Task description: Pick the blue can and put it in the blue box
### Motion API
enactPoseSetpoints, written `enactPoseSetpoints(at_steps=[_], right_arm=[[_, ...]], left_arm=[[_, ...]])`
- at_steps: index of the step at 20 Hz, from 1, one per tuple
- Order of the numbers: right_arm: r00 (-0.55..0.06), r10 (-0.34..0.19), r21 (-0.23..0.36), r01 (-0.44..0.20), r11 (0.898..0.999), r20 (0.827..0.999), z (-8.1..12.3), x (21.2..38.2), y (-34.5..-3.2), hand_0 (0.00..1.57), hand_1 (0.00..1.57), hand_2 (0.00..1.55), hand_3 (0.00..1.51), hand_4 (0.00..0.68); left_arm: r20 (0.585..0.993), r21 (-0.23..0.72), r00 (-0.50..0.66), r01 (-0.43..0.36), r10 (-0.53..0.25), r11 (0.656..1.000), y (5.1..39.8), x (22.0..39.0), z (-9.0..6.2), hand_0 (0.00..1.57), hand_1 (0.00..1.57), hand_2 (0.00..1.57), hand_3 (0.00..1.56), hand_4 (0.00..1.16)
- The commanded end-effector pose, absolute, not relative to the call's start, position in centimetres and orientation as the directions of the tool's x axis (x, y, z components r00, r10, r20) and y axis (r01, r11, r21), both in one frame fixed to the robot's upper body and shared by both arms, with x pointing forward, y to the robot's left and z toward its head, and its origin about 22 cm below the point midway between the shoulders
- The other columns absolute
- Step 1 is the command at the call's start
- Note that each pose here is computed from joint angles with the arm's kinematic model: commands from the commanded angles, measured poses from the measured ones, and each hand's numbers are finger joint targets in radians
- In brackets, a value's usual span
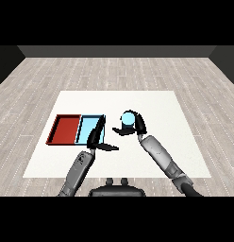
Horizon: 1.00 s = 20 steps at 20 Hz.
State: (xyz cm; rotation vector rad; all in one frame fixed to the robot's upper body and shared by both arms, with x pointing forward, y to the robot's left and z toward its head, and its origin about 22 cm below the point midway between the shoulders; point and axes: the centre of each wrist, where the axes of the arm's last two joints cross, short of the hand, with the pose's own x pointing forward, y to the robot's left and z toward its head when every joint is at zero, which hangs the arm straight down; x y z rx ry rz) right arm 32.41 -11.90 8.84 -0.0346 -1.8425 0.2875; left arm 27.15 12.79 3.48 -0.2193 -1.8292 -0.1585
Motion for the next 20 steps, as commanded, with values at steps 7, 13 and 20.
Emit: enactPoseSetpoints(at_steps=[7,13,20], right_arm=[[-0.33,0.173,-0.226,-0.128,0.966,0.928,9.5,30.3,-11.9,1.46,1.46,1.44,1.38,0.595],[-0.322,0.2,-0.25,-0.121,0.961,0.925,10.9,29.6,-9.7,1.48,1.48,1.45,1.38,0.571],[-0.308,0.189,-0.249,-0.167,0.954,0.932,9.8,32.5,-10.2,1.48,1.48,1.46,1.39,0.593]], left_arm=[[0.963,-0.039,-0.248,0.259,0.106,0.965,10.0,25.4,3.3,0.0,0.0,0.0,0.0,0.0],[0.969,-0.018,-0.237,0.243,0.077,0.97,10.9,26.4,4.1,0.0,0.0,0.0,0.0,0.0],[0.978,-0.003,-0.201,0.261,0.057,0.965,10.1,26.9,0.7,0.0,0.0,0.0,0.0,0.0]])
